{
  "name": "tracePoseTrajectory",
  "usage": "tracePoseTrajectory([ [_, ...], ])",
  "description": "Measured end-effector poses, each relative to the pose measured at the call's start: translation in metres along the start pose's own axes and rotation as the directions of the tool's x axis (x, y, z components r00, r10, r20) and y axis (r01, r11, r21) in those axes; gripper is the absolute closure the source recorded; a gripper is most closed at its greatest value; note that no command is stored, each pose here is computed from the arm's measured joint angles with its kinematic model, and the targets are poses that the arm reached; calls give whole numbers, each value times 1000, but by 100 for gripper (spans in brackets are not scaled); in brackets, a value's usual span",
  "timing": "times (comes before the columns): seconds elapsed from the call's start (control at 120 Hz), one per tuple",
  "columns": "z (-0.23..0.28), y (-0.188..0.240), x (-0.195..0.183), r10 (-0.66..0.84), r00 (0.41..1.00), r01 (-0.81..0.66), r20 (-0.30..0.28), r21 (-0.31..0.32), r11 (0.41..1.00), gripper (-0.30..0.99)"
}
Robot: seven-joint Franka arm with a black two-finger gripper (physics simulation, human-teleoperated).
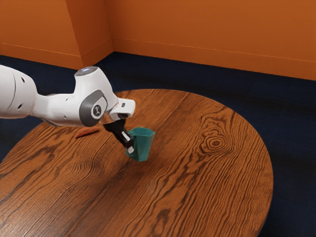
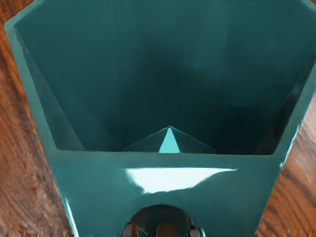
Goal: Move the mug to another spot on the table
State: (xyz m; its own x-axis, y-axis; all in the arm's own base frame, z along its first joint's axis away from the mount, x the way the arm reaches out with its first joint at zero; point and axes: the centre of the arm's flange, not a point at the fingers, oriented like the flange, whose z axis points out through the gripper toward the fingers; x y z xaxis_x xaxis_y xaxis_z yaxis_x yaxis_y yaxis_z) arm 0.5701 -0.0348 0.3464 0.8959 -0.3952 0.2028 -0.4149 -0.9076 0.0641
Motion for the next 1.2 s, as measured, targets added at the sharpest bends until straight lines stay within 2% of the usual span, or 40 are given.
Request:
tracePoseTrajectory([
  [0.242, 12, -15, -50, -75, 996, 75, 38, 6, 997, 74],
  [0.458, 14, -16, -85, -129, 991, 129, 38, 1, 992, 74],
  [0.85, 23, -3, -104, -144, 989, 144, 41, -5, 990, 72],
  [0.883, 24, -2, -104, -144, 989, 144, 41, -6, 990, 69],
  [1.025, 24, -1, -104, -138, 990, 139, 39, -15, 990, 37],
  [1.2, 21, 0, -103, -127, 991, 128, 32, -20, 992, 16],
])
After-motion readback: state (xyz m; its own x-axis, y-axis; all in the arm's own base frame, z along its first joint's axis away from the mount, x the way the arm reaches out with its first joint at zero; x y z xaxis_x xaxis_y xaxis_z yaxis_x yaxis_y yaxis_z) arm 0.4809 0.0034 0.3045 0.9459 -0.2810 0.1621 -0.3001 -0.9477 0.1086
